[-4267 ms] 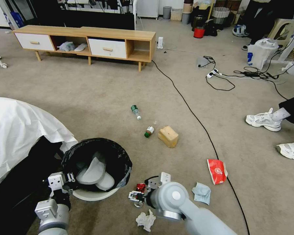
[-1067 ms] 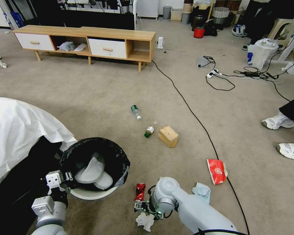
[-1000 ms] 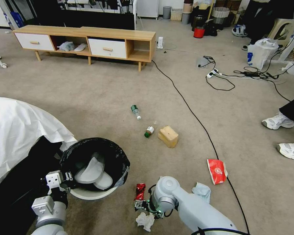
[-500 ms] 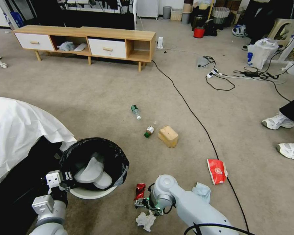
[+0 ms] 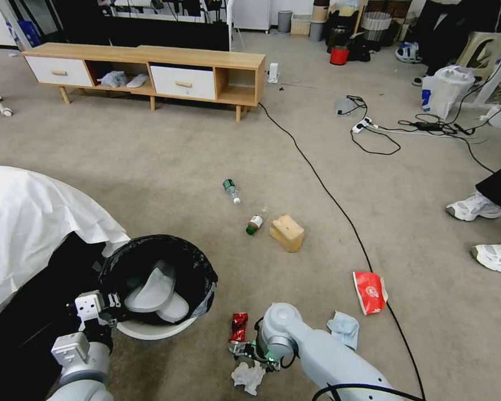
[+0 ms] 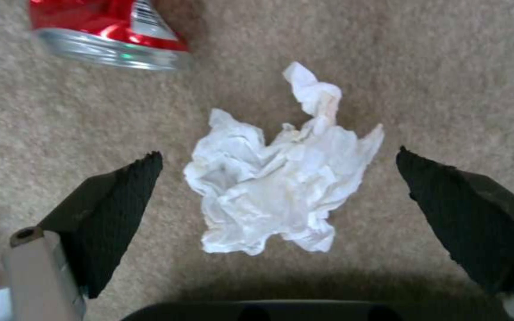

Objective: Pick up the trash bin and place the garbage on the floor into it.

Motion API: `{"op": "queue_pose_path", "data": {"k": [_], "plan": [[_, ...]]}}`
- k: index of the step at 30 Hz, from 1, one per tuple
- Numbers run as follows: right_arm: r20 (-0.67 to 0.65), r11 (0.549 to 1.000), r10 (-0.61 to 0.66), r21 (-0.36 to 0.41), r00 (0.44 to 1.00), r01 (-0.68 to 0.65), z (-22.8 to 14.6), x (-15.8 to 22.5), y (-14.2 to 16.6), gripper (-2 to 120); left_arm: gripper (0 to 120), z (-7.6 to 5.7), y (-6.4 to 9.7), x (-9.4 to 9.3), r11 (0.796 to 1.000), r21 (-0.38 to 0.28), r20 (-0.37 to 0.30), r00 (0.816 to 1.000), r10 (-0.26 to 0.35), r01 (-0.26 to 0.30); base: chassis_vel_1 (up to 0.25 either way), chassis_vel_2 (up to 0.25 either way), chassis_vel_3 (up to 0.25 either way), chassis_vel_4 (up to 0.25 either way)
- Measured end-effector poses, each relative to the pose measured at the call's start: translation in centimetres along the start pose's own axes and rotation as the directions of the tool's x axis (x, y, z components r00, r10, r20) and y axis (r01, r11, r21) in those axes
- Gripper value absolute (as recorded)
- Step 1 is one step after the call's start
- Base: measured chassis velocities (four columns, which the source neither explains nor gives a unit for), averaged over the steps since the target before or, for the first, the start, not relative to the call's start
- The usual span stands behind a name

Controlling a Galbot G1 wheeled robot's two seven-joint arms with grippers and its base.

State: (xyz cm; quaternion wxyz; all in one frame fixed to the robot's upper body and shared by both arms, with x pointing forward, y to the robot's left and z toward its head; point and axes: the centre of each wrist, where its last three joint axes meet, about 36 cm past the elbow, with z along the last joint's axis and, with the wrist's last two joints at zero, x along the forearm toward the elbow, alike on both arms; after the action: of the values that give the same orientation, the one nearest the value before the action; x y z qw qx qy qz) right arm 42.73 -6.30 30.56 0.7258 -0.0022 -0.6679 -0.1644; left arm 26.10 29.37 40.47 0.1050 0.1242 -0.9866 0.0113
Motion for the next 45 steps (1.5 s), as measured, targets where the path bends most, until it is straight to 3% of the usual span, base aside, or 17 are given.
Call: {"op": "queue_pose_path", "data": {"k": [31, 45], "plan": [[0.015, 0.997, 0.071, -0.036, 0.997, -0.071, 0.6, -0.8, -4.9, 100, 1, 0.4, -0.4, 0.4, 1.000, 0.004, -0.008, 1.000, -0.003, 0.004, 0.000, 0.000, 0.000, 0.000], [0.010, 0.998, 0.055, -0.011, 0.998, -0.055, 1.5, -1.3, -3.6, 100, 1, 0.5, -0.4, 0.4, 1.000, -0.002, -0.009, 1.000, -0.007, 0.007, 0.000, 0.000, 0.000, 0.000]]}}
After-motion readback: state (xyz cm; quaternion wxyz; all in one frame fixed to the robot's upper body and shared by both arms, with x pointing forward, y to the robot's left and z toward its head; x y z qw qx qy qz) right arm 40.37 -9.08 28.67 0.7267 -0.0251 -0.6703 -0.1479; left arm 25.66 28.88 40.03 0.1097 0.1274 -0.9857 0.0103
